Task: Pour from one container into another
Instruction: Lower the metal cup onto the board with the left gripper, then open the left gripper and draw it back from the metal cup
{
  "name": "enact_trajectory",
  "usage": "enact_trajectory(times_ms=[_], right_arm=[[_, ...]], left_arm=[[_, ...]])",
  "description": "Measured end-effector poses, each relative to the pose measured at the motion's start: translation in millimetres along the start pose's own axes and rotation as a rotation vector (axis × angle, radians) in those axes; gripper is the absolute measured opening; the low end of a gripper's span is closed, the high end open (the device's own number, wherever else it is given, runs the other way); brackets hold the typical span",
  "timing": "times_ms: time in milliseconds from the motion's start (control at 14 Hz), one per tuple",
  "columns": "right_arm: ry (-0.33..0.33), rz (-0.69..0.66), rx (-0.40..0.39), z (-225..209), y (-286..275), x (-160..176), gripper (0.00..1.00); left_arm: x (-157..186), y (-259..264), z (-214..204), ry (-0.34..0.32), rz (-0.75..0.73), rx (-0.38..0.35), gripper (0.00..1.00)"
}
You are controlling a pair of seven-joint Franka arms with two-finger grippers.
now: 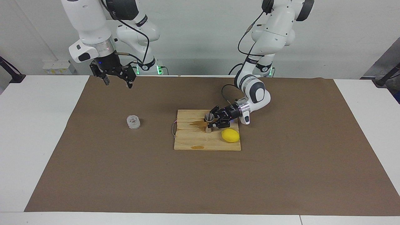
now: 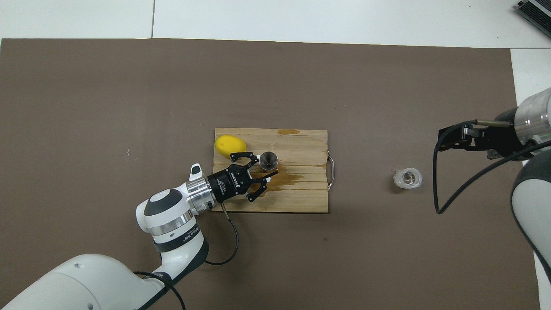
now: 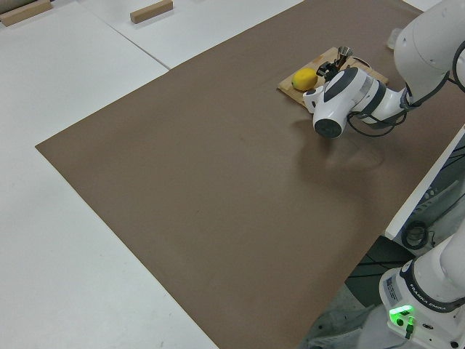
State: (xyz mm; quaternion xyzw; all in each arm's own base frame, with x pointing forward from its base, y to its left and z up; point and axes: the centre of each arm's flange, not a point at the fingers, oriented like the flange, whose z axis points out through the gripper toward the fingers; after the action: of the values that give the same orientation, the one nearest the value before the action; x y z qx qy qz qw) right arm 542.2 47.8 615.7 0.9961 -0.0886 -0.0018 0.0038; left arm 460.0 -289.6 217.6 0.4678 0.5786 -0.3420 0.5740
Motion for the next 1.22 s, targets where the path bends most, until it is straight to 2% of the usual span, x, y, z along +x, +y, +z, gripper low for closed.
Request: enact_trajectory(times_ms=[143, 215, 287, 358, 430, 1003, 1218], right_arm=[[0.0, 0.0, 0.0, 0, 0, 0, 1.0], [-0.001, 0.0, 0.0, 0, 0, 0, 1.0], [-0.003, 0.0, -0.001, 0, 0, 0, 1.0], [-0.004, 0.0, -0.001, 0, 0, 0, 1.0], [-0.005, 0.0, -0.001, 0, 0, -1, 1.0], [-0.01, -0.004, -0.003, 3, -1, -1, 1.0], [-0.012, -0.053, -0.003, 4, -1, -1, 1.0]], left_arm=[[0, 1, 0, 0.0, 0.001, -0.002, 0.78], [0, 2, -1, 0.0, 0.002, -0.003, 0.85], [-1, 3, -1, -0.001, 0.004, -0.005, 0.85], [-3, 5, -1, 0.0, 0.007, -0.008, 0.95], [-4, 6, -2, 0.0, 0.01, -0.011, 1.0], [-22, 21, -12, 0.028, 0.044, -0.045, 1.0], [-27, 26, -20, 0.069, 0.064, -0.057, 1.0]])
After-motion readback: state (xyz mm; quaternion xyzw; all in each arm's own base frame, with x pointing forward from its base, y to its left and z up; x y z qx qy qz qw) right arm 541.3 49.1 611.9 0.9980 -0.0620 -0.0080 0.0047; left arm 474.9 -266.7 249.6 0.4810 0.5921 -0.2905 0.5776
